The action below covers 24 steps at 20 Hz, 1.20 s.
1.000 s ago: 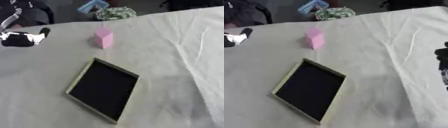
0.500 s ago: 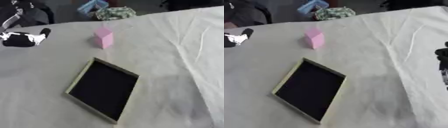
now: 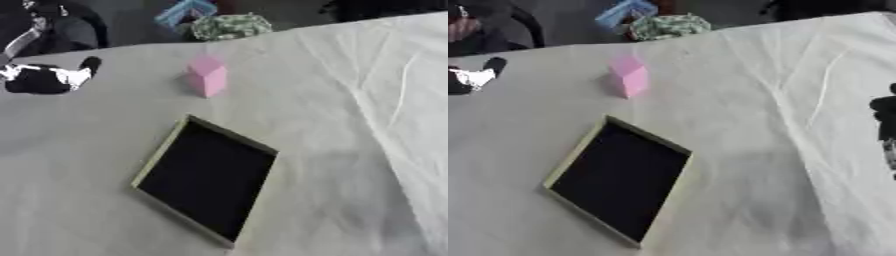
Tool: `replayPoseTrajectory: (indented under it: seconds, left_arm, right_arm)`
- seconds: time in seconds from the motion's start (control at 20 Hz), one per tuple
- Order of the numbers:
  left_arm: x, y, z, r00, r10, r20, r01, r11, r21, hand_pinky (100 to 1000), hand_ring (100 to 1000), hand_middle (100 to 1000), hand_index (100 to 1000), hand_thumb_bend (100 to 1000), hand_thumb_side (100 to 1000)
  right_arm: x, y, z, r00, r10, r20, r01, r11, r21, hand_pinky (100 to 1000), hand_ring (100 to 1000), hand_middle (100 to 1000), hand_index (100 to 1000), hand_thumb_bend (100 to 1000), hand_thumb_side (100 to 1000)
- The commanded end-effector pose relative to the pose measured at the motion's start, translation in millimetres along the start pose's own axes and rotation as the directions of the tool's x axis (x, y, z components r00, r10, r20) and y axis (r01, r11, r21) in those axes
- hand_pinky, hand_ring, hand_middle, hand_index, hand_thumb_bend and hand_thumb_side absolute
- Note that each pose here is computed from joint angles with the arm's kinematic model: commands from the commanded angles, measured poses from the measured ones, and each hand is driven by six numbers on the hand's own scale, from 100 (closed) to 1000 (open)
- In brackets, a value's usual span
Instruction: Pick up objects on the table and place them in the box.
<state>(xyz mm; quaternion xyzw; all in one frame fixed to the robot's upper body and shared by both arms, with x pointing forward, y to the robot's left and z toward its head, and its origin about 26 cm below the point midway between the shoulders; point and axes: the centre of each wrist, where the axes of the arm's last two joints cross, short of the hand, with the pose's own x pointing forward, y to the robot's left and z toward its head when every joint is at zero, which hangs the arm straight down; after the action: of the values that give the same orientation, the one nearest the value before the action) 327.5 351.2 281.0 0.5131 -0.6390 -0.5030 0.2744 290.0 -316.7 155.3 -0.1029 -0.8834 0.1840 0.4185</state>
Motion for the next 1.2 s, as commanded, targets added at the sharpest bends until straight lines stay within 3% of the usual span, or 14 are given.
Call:
replayPoseTrajectory:
  seconds: [0.05, 0.35, 0.45, 0.55, 0.75, 1.2]
  left_arm:
    - [-3.0, 14.5, -1.2, 0.999, -0.041, 0.004, 0.041, 0.999, 0.023, 838, 775, 764, 907, 276, 521]
    - [-1.9, 23.7, -7.6, 0.996, -0.079, 0.033, 0.079, 0.997, 0.008, 845, 785, 772, 907, 356, 522]
    - [-2.9, 29.5, -13.0, 0.991, -0.124, 0.051, 0.125, 0.992, -0.019, 865, 818, 810, 932, 513, 501]
    - [-5.5, 33.0, -19.7, 0.983, -0.17, 0.07, 0.175, 0.983, -0.059, 874, 828, 817, 937, 566, 493]
    - [-13.4, 39.6, -35.5, 0.968, -0.23, 0.099, 0.241, 0.962, -0.13, 876, 832, 818, 932, 622, 477]
    - [-19.8, 43.8, -82.9, 0.962, -0.244, 0.12, 0.265, 0.942, -0.205, 868, 826, 801, 914, 694, 458]
  right_arm:
    - [5.7, -4.2, -3.1, 1.0, 0.011, 0.026, -0.011, 1.0, 0.002, 823, 809, 708, 879, 100, 460]
    - [5.4, -3.7, -3.0, 1.0, 0.012, 0.023, -0.012, 1.0, 0.007, 823, 808, 708, 879, 100, 464]
    - [5.4, -3.1, -3.3, 1.0, 0.01, 0.024, -0.011, 1.0, 0.014, 823, 809, 708, 880, 100, 464]
    - [5.3, -2.9, -3.3, 1.0, 0.01, 0.024, -0.01, 1.0, 0.02, 823, 809, 708, 880, 100, 464]
    - [5.1, -2.4, -3.5, 1.0, 0.009, 0.023, -0.01, 0.999, 0.033, 823, 809, 708, 880, 100, 465]
    - [6.0, -2.0, -5.4, 0.999, 0.009, 0.032, -0.011, 0.998, 0.06, 823, 808, 707, 880, 100, 468]
